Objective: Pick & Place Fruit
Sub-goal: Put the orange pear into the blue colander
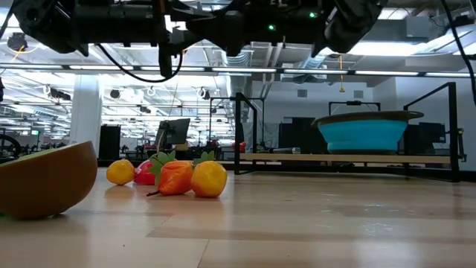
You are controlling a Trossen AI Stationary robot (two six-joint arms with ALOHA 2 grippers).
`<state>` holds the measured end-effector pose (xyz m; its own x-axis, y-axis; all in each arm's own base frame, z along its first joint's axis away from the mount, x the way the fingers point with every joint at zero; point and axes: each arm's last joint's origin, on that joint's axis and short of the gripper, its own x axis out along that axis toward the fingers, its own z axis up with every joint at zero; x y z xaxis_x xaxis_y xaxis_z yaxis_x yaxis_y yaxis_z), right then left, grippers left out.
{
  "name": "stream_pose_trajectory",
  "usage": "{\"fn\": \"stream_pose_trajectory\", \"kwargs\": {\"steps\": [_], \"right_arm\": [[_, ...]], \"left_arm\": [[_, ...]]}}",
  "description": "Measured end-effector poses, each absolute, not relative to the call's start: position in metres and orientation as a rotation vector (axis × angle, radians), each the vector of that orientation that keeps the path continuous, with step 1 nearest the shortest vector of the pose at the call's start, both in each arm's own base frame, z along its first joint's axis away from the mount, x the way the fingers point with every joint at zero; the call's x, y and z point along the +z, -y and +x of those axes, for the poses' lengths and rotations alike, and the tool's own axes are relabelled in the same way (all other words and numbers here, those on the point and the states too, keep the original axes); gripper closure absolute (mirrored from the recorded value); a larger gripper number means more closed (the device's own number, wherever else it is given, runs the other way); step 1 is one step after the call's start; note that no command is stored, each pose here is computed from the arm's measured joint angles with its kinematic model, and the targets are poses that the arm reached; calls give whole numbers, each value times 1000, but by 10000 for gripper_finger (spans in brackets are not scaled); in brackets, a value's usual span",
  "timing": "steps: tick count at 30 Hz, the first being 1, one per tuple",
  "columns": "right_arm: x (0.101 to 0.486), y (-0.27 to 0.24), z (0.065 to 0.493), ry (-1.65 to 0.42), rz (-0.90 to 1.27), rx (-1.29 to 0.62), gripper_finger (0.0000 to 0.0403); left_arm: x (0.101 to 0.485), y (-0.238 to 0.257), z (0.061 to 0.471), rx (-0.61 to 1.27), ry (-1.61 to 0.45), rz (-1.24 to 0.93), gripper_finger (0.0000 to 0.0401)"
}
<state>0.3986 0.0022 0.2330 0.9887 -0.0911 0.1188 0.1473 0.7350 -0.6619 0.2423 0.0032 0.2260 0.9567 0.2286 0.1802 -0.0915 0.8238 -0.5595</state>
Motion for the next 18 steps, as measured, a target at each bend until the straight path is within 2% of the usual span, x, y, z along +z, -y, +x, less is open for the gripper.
{"fn": "stream_pose_trajectory", "kwargs": {"steps": [5,9,12,18], "right_arm": [[236,-2,404,82,-733,-133,139],[237,-2,404,83,-724,-134,159],[237,1,404,82,-723,-140,189],[238,2,403,84,-720,-145,276]], "left_arm": [[226,-3,242,171,251,-582,288],[226,-3,242,171,251,-581,285],[226,-3,242,171,251,-582,285],[226,-3,242,171,249,-582,287]]}}
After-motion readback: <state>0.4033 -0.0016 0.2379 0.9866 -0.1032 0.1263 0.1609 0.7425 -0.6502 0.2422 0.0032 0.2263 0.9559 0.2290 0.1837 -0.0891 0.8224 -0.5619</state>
